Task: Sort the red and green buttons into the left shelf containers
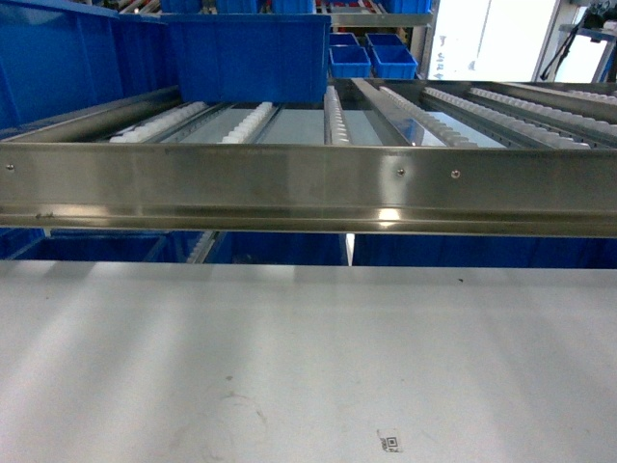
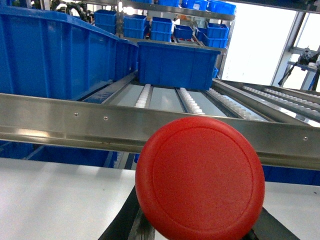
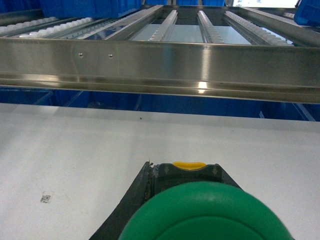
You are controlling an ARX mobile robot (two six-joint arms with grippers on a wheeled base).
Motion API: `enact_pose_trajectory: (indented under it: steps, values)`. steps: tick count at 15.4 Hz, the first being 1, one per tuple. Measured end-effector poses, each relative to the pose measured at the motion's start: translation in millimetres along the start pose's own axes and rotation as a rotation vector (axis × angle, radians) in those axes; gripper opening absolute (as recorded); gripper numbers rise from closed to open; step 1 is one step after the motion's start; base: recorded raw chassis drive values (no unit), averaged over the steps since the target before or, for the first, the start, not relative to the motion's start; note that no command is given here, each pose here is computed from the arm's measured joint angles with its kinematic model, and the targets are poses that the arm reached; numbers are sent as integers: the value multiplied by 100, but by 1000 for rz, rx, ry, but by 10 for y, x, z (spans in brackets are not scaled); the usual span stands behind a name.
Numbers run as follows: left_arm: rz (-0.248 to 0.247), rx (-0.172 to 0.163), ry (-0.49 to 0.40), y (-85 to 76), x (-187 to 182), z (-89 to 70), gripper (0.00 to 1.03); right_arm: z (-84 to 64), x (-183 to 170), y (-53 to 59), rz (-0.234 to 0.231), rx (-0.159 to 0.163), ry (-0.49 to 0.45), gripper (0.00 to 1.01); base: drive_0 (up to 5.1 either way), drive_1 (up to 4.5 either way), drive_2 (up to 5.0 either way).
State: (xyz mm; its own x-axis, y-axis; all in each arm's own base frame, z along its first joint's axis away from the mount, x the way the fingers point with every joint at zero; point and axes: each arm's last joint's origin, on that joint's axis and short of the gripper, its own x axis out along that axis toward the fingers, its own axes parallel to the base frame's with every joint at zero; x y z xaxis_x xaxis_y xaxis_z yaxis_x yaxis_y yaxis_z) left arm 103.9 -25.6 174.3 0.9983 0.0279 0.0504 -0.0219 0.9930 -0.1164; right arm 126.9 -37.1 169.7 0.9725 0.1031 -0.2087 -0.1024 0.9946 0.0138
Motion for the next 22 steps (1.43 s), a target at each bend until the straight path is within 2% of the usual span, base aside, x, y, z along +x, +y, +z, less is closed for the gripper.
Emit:
enact_pose_trajectory:
  steps: [22]
  values:
    - [1,1,1,1,0,-1,23,-2,0,0,0,1,1,27,-484,257,257]
